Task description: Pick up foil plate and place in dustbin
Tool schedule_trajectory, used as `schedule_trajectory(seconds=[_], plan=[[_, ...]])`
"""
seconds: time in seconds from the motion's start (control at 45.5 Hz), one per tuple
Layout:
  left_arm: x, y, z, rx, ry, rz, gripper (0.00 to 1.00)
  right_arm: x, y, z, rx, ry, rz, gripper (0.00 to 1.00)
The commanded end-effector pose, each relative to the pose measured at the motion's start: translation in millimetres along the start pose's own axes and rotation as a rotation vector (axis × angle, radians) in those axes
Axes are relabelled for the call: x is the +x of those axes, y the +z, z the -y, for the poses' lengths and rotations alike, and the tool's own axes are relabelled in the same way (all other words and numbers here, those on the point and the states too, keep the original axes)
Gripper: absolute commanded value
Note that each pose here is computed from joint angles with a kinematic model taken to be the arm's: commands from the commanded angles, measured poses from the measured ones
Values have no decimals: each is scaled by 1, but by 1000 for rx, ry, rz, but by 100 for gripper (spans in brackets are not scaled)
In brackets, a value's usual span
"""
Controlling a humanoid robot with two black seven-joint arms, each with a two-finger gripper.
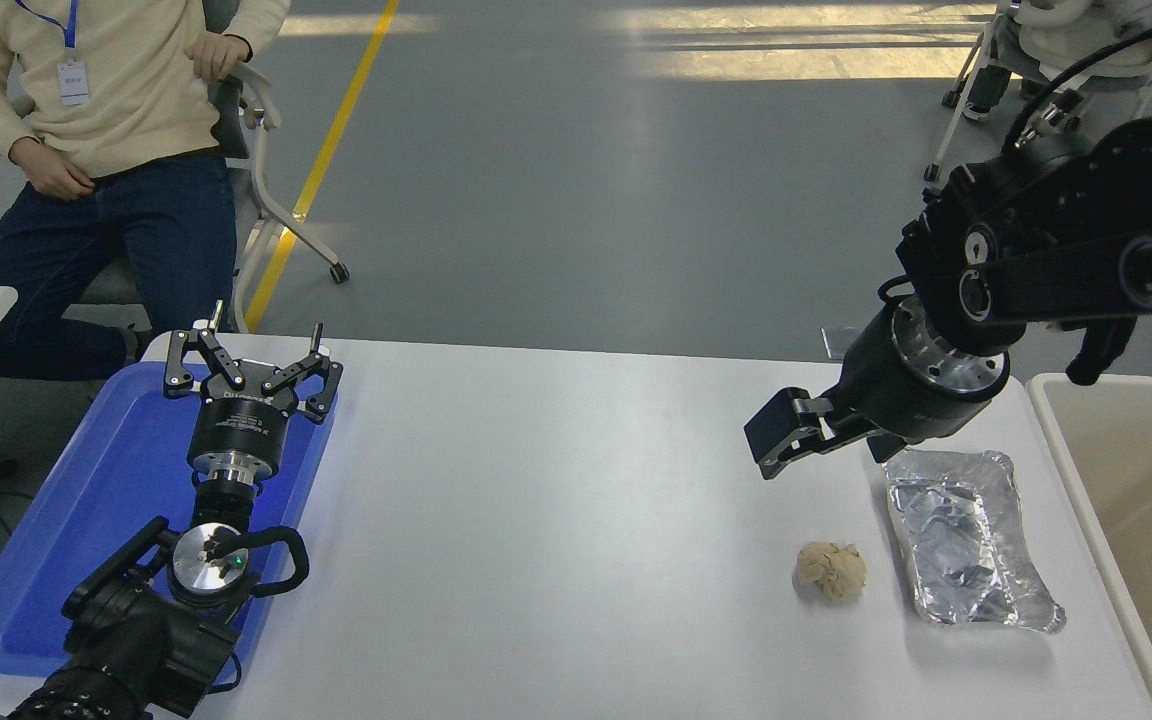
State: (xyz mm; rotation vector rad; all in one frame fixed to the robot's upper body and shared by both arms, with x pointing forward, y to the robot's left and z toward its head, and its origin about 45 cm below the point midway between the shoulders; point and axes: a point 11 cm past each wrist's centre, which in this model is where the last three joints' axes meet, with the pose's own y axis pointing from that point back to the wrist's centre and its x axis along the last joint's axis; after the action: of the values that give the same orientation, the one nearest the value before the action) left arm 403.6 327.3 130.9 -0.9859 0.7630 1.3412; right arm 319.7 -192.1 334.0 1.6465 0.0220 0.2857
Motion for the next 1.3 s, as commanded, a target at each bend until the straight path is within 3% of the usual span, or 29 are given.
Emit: schedule_trajectory(seconds=[0.0, 0.945, 1.275], plan=[[0, 0, 0, -1, 0, 0, 100, -1, -1, 1, 5, -1, 5, 100], [0, 0, 0, 1, -1, 0, 100, -26, 37, 58, 9, -44, 65, 100], [0, 0, 0, 1, -1, 0, 100, -37, 128, 74, -146, 4, -2, 100]])
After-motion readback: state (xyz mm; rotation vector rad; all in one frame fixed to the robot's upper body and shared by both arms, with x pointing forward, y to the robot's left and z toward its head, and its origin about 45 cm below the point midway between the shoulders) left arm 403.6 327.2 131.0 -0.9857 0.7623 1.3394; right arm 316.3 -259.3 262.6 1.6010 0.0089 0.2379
